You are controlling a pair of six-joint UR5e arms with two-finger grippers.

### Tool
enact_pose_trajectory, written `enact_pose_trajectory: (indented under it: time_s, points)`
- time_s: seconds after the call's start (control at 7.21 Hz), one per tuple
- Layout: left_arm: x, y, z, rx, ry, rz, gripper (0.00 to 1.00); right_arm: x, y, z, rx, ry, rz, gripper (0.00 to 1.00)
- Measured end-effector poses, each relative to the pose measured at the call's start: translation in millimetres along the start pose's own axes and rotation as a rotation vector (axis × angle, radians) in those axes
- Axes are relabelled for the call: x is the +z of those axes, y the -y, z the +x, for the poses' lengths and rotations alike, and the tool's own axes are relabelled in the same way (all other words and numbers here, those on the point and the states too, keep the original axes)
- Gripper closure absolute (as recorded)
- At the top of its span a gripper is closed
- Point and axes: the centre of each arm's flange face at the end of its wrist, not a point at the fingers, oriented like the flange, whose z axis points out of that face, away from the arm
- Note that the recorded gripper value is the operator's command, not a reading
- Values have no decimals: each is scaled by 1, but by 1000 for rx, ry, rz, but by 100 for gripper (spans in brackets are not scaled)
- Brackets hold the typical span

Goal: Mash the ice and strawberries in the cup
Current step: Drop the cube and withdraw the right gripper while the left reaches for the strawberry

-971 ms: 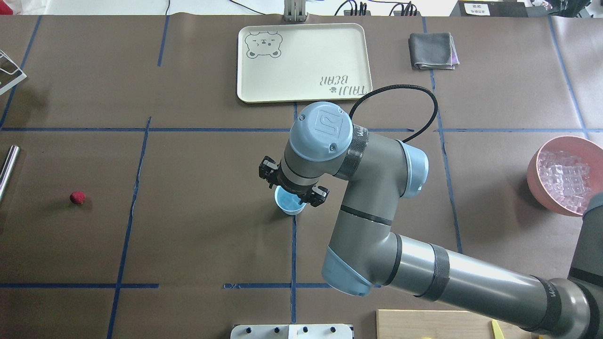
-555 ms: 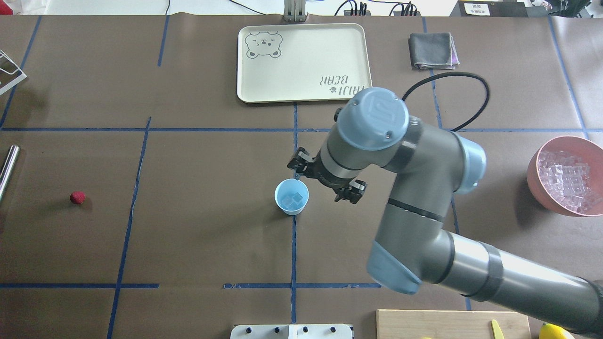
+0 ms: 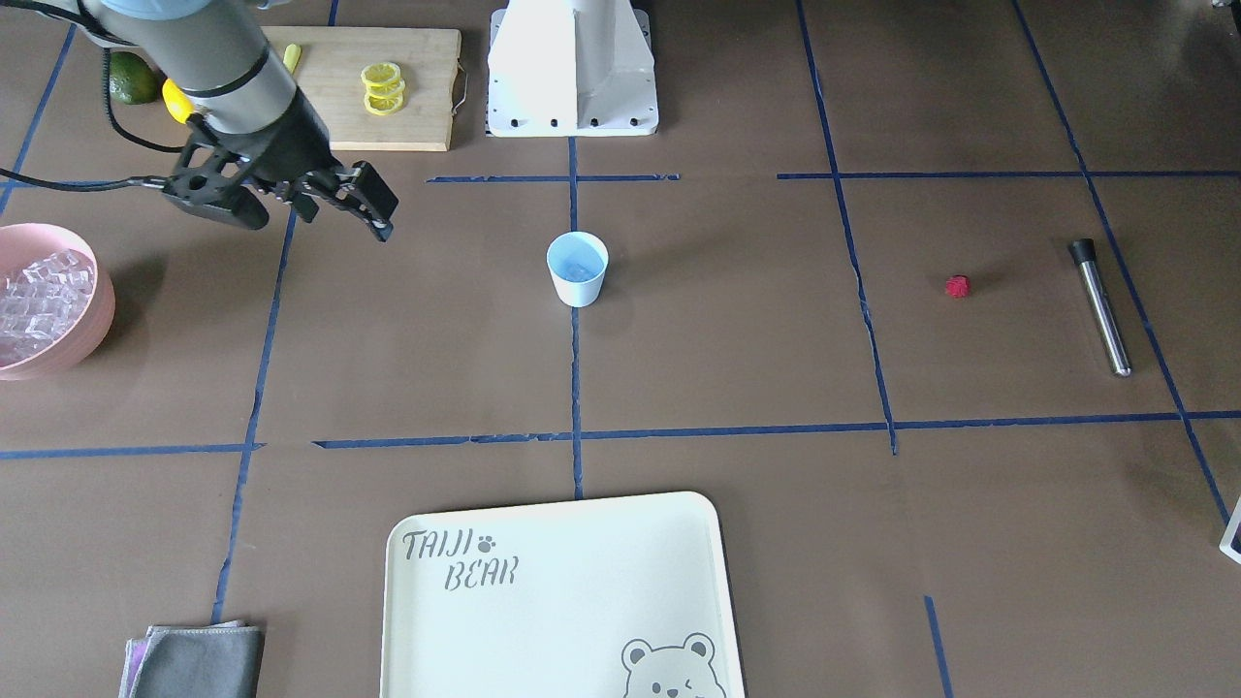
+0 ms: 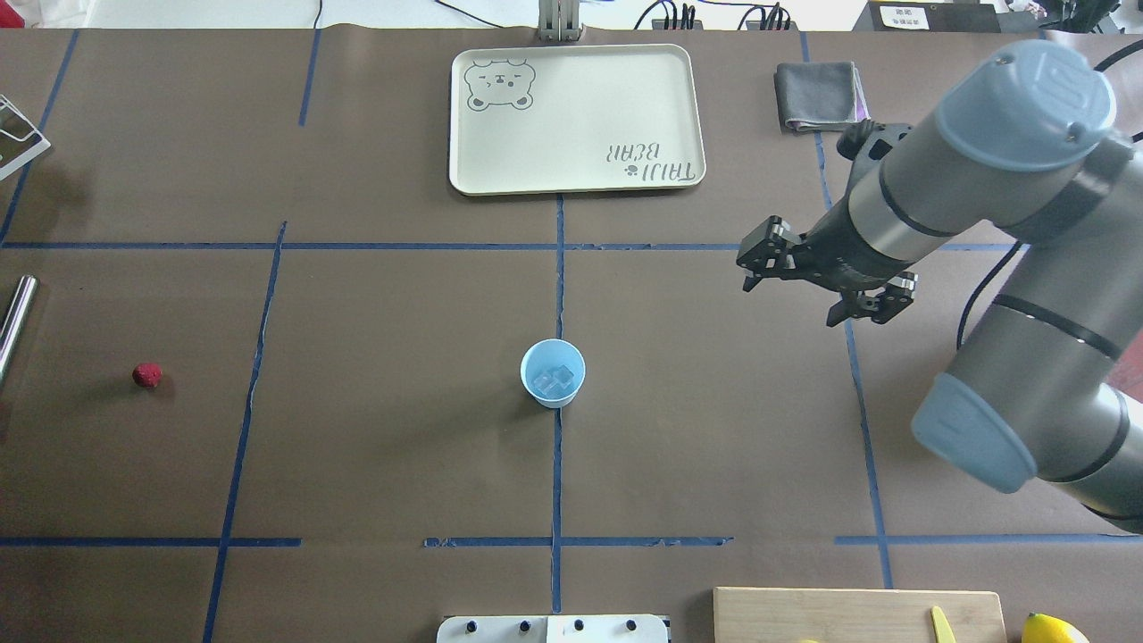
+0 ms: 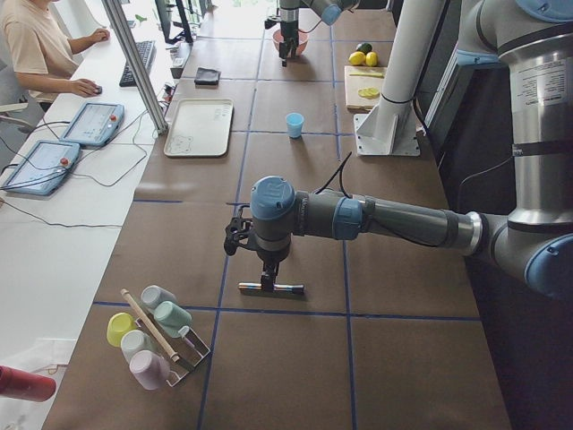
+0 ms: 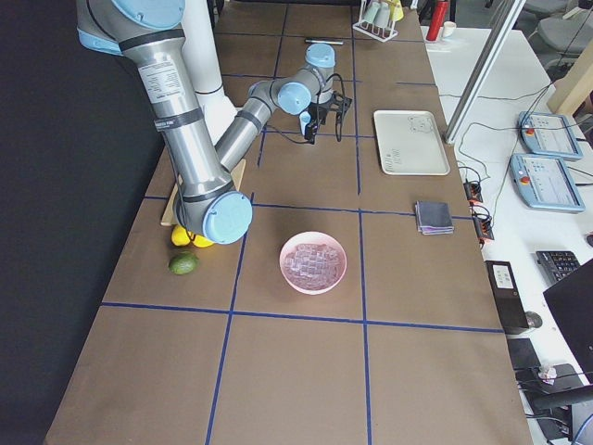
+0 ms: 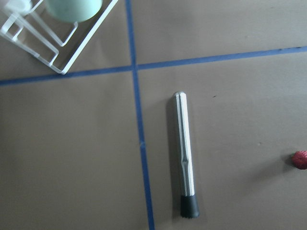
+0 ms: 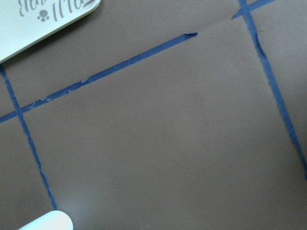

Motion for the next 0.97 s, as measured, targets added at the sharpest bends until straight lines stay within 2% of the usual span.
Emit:
enact_pose_trajectory:
  time_s: [0.28,0.55,0.69,0.97]
  points:
    - [29,15,57,29,-40,11,0,-11,30,62,-81,-49,32,1]
    - [68,21,126,25,-99,-12,0,-17,50,108,-158,-86,30,1]
    - [88,21,154,43,-104,-20,0,-18,56,125,-184,-96,20,1]
    - [137,20,196,72,-51,-28,1,-19,60,139,-205,-104,13,1]
